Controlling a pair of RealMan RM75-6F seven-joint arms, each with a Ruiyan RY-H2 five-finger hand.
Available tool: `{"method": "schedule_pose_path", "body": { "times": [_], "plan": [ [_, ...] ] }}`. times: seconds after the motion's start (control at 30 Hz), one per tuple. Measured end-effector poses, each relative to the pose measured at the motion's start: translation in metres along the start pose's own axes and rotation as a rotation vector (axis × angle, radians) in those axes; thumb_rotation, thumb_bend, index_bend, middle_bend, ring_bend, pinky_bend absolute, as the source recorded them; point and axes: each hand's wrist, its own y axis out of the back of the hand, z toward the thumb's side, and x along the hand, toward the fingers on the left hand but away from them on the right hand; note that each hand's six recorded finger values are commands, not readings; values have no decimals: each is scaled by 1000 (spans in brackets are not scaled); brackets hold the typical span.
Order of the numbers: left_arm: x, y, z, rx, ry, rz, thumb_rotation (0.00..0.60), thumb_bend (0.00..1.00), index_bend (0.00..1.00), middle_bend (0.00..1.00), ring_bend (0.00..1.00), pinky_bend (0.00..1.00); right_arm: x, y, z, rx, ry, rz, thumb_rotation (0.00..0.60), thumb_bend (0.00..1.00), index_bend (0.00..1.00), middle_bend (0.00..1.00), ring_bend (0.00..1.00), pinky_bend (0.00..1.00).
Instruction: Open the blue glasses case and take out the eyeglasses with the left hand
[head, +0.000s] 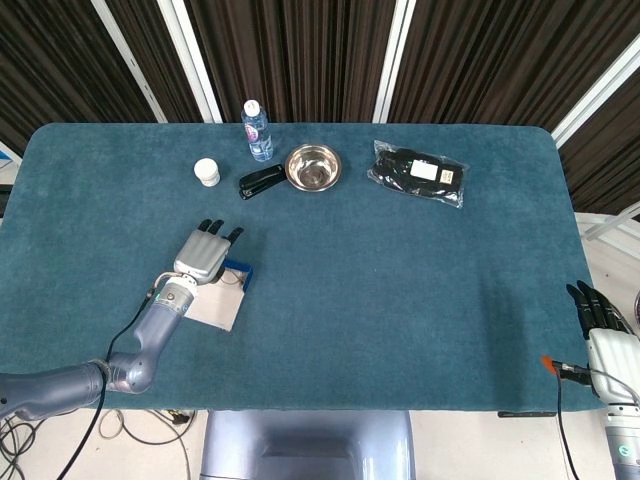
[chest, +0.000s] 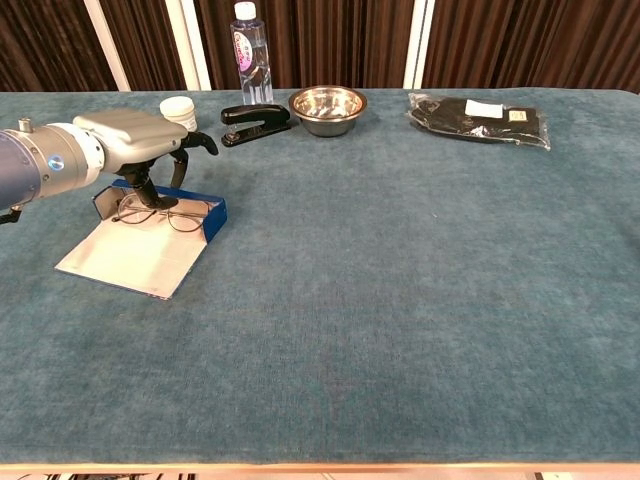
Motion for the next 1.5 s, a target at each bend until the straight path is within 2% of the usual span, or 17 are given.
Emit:
{"method": "schedule_pose_path", "body": {
  "times": [0.4,0.7,1.5],
  "plan": [
    [-2,3,0,-11,-4,11,600,384,140,511,102,127,-1,1,0,-1,0,-2,600,135,0,0,0,238],
    [-8,11,2,20,-15,32,600,400,140,506,102,127,-1,1,1,-3,-1,0,600,136,0,0,0,238],
    [-23,24,0,248,-28,43,600,405,140,510,102,127,0,0,0,-8,-4,4,600,135,0,0,0,238]
  ]
}}
